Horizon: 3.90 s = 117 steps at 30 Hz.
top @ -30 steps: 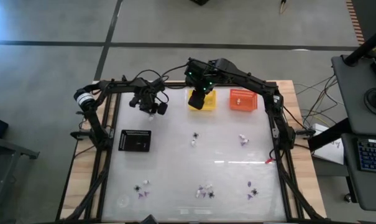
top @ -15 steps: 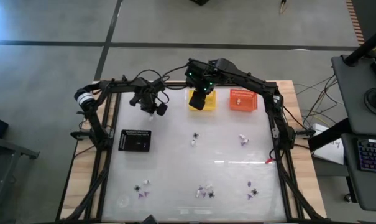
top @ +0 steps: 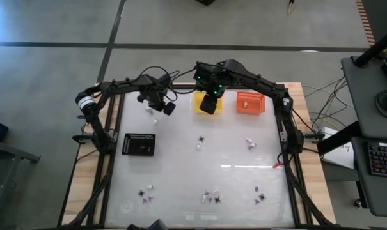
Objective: Sort Halloween decoration
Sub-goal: Put the black spider toy into the yellow bin, then put the purple witch hat toy into the black bin
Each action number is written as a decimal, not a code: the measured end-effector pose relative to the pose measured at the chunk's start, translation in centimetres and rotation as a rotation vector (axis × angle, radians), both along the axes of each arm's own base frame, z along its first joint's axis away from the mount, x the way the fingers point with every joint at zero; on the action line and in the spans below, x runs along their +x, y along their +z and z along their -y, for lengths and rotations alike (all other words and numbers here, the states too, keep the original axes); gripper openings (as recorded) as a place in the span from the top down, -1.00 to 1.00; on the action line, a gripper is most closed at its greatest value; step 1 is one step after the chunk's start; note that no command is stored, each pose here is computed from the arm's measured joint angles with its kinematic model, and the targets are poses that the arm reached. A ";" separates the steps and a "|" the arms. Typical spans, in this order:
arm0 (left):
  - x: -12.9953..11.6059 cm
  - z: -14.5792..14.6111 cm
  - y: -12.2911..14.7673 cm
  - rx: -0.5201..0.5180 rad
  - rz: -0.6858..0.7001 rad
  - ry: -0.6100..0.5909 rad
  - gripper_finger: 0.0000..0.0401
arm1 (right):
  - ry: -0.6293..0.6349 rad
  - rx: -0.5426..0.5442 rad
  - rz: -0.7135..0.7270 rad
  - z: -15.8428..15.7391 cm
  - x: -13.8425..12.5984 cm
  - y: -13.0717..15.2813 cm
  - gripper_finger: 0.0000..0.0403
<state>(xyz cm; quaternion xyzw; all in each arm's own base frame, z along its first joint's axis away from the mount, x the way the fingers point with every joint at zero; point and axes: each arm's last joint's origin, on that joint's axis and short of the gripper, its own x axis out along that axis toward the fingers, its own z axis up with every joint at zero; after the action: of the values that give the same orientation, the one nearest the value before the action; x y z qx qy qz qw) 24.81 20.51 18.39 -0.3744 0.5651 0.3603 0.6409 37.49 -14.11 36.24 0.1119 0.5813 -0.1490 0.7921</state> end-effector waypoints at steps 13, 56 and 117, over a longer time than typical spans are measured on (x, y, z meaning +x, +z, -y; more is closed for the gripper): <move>2.5 -1.6 6.1 0.167 0.206 -0.243 1.00 | -0.189 -0.046 0.125 -0.8 -2.8 4.1 0.48; 12.1 -6.6 4.2 0.129 0.546 -0.661 1.00 | -0.425 -0.083 0.111 -1.0 -4.2 4.9 0.48; -0.3 9.8 23.6 0.230 0.461 -0.614 0.51 | -0.449 0.045 0.015 -7.7 -16.8 3.2 0.48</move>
<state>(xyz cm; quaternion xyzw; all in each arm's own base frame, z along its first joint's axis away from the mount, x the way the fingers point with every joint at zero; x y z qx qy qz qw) 24.50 10.71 42.02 -0.1851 0.4483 0.1196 0.8663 20.71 -6.37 39.39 0.2572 0.5389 -0.3079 0.7408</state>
